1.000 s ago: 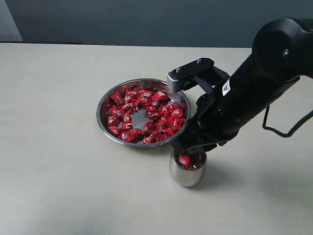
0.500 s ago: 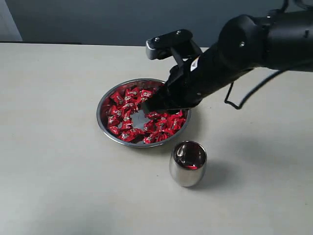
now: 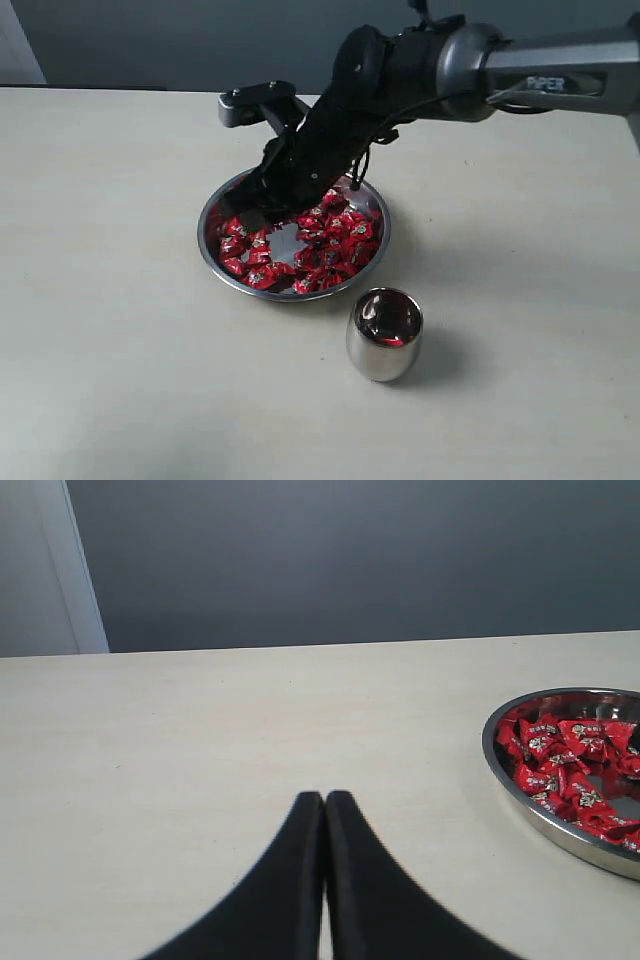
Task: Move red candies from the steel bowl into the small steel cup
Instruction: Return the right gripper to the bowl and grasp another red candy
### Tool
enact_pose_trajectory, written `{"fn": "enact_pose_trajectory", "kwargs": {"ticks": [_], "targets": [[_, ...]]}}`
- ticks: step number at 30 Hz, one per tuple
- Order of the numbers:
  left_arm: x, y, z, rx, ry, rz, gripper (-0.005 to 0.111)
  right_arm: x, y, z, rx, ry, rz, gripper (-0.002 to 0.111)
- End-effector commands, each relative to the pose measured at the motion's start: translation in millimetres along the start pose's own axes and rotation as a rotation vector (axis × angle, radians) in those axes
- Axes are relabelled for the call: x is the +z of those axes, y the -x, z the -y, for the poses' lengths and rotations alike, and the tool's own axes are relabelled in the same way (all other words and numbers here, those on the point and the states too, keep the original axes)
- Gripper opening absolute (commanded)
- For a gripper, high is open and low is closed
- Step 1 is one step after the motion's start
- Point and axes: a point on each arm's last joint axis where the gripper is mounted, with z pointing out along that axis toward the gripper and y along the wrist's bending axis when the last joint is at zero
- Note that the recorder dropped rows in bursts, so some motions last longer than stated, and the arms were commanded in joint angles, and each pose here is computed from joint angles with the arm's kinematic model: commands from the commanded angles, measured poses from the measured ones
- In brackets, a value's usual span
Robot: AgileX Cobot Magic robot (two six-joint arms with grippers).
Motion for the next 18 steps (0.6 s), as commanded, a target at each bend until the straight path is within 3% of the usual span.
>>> {"fn": "enact_pose_trajectory", "kwargs": {"ticks": [1,4,5,9,18], "targets": [[0,0,0.4,-0.003,-0.007,0.006,0.000,21,3,7,-0.002,0.024,-0.050,0.036],[0,0,0.4,-0.003,-0.007,0.006,0.000,37,0,13,0.002,0.023,-0.076,0.055],[0,0,0.4,-0.003,-0.007,0.006,0.000,39,-1,14,0.000,0.016,-0.075,0.056],[0,0,0.4,-0.003,-0.007,0.006,0.000,46,3,20,0.006,-0.023,-0.020,0.049],[0,0,0.4,-0.003,-0.007,0.006,0.000,58,0,26,0.017,-0.043,-0.006,0.049]]}}
